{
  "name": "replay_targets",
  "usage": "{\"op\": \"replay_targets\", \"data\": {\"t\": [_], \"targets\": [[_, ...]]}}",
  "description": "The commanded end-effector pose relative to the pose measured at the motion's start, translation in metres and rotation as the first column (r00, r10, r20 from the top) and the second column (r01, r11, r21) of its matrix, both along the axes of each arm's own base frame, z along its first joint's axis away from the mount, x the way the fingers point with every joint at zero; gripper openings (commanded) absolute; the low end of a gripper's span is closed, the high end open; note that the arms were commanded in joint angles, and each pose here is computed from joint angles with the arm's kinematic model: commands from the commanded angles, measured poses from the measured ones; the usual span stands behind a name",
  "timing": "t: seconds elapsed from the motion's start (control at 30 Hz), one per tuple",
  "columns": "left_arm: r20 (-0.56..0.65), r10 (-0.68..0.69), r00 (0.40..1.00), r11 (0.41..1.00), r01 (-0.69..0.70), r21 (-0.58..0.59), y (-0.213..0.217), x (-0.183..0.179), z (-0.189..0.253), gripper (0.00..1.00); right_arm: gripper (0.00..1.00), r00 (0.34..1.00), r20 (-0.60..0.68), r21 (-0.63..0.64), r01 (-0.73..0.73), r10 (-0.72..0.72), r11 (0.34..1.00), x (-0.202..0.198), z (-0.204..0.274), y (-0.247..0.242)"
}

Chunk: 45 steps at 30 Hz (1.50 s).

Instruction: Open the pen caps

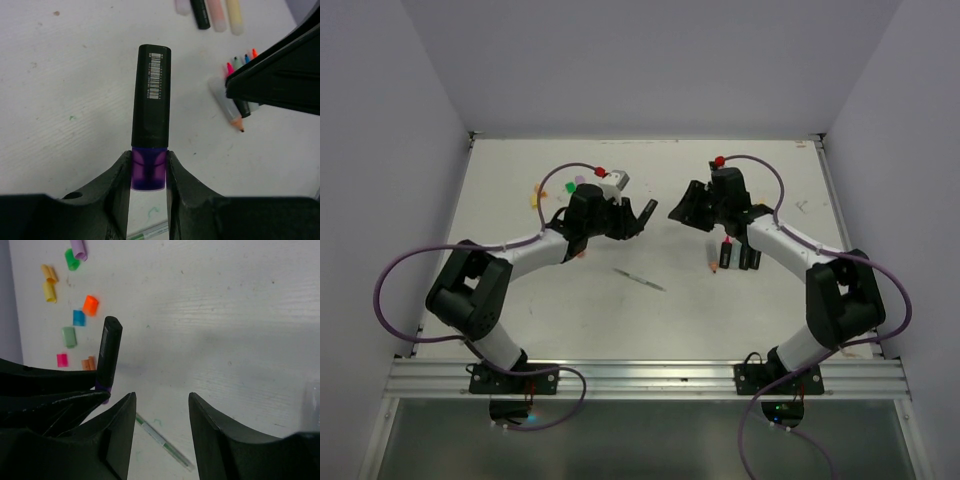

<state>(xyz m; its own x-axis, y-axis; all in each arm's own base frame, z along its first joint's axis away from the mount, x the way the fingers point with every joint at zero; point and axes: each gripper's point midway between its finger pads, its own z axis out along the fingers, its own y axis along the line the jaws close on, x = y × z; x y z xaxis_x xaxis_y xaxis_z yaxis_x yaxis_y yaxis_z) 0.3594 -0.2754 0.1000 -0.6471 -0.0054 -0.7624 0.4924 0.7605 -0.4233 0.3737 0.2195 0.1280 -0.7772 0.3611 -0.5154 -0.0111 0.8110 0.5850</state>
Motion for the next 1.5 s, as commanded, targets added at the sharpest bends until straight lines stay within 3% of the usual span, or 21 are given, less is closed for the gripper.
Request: {"op": "replay_targets", "data": {"t": [0.0,0.47,0.67,0.77,0.83,0.87,0.9,0.93,0.97,1.03,1.13,1.3,1.47], "targets": [[0.047,-0.066,0.997,0.979,0.074,-0.191,-0.03,-0.008,0.045,0.0,0.5,0.991,0.13,0.184,-0.06,0.036,0.981,0.008,0.05,0.025],[0.047,-0.114,0.992,0.96,0.123,-0.25,-0.05,-0.023,0.063,0.0,0.5,0.988,0.145,0.225,-0.079,0.047,0.971,0.008,0.048,0.045],[0.056,-0.127,0.99,0.951,0.138,-0.276,-0.054,-0.027,0.071,0.0,0.45,0.989,0.134,0.238,-0.087,0.056,0.967,0.009,0.039,0.059],[0.066,-0.133,0.989,0.949,0.146,-0.28,-0.056,-0.029,0.076,0.0,0.38,0.991,0.118,0.227,-0.086,0.06,0.97,0.009,0.031,0.063],[0.068,-0.135,0.988,0.949,0.149,-0.278,-0.056,-0.03,0.076,0.0,0.08,0.991,0.116,0.226,-0.087,0.061,0.97,0.008,0.029,0.065],[0.068,-0.137,0.988,0.949,0.151,-0.277,-0.057,-0.03,0.075,0.0,0.0,0.992,0.112,0.228,-0.084,0.06,0.97,0.007,0.028,0.065],[0.07,-0.14,0.988,0.951,0.154,-0.269,-0.056,-0.031,0.074,0.0,0.0,0.992,0.118,0.229,-0.079,0.053,0.97,0.008,0.029,0.064],[0.063,-0.14,0.988,0.953,0.152,-0.262,-0.055,-0.031,0.072,0.03,0.0,0.99,0.128,0.232,-0.081,0.053,0.969,0.006,0.031,0.065],[0.06,-0.137,0.989,0.955,0.148,-0.255,-0.054,-0.033,0.069,0.13,0.0,0.99,0.135,0.225,-0.057,0.027,0.973,0.006,0.029,0.06],[0.066,-0.131,0.989,0.958,0.144,-0.248,-0.051,-0.034,0.068,0.44,0.0,0.987,0.161,0.227,-0.041,0.004,0.973,0.005,0.038,0.055],[0.061,-0.112,0.992,0.966,0.123,-0.228,-0.046,-0.035,0.059,0.54,0.0,0.988,0.156,0.232,-0.054,0.017,0.971,0.003,0.041,0.057],[0.052,-0.115,0.992,0.969,0.123,-0.216,-0.046,-0.037,0.054,0.56,0.0,0.989,0.146,0.263,-0.05,0.012,0.963,0.002,0.041,0.06],[0.045,-0.112,0.993,0.97,0.119,-0.211,-0.046,-0.035,0.049,0.51,0.0,0.99,0.143,0.287,-0.051,0.01,0.956,0.002,0.044,0.063]]}}
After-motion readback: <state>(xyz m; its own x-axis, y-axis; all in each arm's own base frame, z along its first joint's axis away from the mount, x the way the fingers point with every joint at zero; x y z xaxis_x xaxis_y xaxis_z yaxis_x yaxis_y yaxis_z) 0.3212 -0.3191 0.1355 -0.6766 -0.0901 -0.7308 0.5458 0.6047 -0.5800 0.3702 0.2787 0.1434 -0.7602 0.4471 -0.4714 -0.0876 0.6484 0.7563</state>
